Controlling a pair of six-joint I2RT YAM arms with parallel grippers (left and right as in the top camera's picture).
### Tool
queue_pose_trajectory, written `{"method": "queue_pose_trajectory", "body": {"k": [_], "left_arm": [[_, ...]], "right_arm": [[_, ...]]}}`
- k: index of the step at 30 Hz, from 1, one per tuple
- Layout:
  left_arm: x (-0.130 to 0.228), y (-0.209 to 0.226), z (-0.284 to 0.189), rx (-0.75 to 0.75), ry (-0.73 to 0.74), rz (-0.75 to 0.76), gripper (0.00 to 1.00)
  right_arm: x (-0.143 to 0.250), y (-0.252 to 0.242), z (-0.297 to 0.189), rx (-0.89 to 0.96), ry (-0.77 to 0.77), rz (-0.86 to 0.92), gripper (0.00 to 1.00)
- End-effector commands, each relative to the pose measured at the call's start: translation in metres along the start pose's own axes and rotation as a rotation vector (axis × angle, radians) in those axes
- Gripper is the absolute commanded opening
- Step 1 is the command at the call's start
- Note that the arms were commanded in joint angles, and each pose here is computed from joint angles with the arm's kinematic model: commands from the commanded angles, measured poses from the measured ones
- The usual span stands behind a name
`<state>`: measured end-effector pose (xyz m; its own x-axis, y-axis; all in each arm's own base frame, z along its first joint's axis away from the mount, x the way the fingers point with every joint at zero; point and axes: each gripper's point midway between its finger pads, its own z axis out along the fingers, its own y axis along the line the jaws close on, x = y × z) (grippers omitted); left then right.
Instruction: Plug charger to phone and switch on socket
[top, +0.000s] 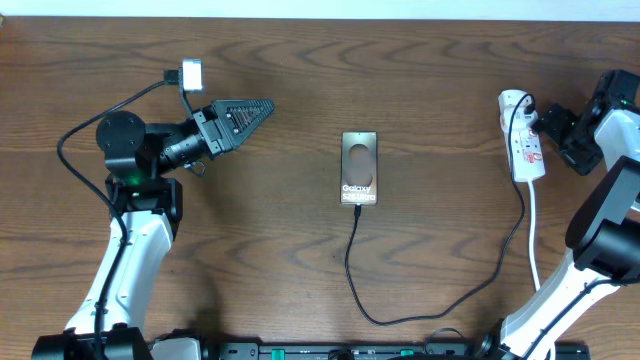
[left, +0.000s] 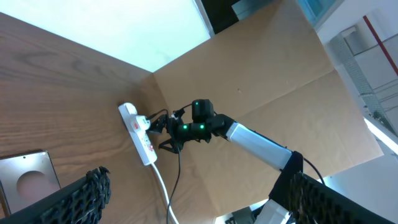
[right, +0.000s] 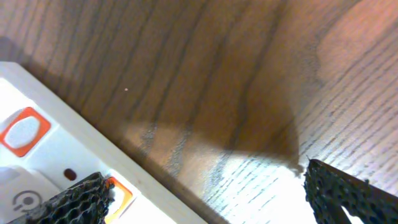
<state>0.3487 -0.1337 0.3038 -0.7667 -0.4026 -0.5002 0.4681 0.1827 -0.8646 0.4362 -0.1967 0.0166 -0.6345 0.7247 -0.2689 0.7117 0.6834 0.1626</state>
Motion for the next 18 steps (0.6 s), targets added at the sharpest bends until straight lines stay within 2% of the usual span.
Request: {"method": "queue_pose_trajectory", "body": {"k": [1,18], "left_arm": [[-0.005,-0.004,-0.001,0.003,-0.010,0.024,0.93],[-0.005,-0.004,-0.001,0.003,-0.010,0.024,0.93]], "right_arm": [[0.020,0.010,0.009,-0.038,0.065,-0.011,0.99],[0.032,0.006,0.008,-0.021,0.114,-0.008,0.99]]}}
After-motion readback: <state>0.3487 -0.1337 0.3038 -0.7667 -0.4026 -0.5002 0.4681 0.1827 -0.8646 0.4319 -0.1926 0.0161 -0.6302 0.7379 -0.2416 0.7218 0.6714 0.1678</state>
